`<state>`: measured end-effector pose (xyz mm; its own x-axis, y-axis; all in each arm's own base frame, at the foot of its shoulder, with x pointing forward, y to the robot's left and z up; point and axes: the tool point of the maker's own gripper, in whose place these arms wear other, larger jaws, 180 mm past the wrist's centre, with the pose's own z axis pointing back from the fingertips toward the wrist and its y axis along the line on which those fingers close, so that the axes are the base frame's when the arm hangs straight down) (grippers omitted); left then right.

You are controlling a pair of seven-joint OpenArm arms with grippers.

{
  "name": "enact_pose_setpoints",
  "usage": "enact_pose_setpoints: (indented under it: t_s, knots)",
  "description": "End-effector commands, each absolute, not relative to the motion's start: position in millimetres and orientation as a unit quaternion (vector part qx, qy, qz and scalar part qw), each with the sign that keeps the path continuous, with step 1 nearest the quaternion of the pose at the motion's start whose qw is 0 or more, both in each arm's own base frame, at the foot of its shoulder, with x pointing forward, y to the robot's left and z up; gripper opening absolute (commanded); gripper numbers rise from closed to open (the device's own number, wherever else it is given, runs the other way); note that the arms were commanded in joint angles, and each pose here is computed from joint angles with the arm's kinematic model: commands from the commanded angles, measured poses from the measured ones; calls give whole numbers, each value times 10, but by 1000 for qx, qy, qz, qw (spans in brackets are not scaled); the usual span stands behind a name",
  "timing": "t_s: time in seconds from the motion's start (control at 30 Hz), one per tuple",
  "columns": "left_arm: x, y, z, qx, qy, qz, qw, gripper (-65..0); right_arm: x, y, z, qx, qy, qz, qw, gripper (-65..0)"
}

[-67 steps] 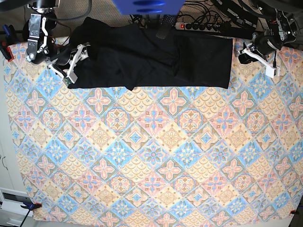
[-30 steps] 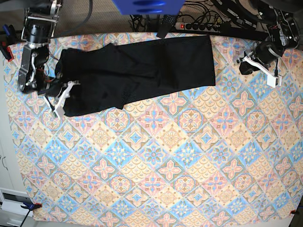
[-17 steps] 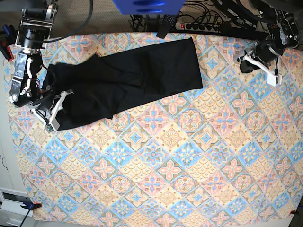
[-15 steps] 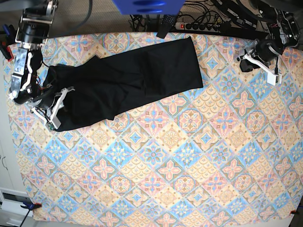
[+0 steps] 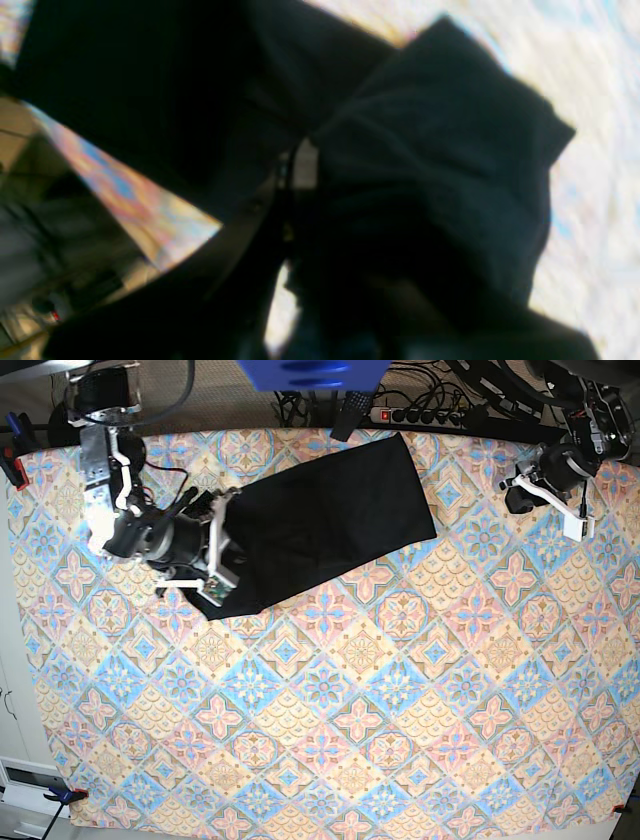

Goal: Fold the T-shirt properly
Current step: 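Fold the lifted end with the right gripper over toward the left gripper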

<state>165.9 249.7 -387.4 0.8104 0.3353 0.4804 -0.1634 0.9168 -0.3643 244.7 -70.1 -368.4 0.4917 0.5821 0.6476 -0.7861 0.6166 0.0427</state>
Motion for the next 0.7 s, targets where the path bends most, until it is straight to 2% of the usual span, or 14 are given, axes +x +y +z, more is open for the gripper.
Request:
enact_pose_setpoints:
  t_s: [0.0, 0.33, 0.67]
  knots:
    - [1709, 2522, -3790, -153, -293, 126, 935, -643, 2490, -568, -3548, 184, -326, 412, 831, -644]
    - [1729, 2516, -3788, -154, -295, 126, 935, -643, 2121, 370, -3454, 276, -321, 470, 775, -643]
    - [1723, 2506, -3807, -155, -293, 128, 935, -643, 2205, 764, -3146, 283, -353, 531, 717, -643]
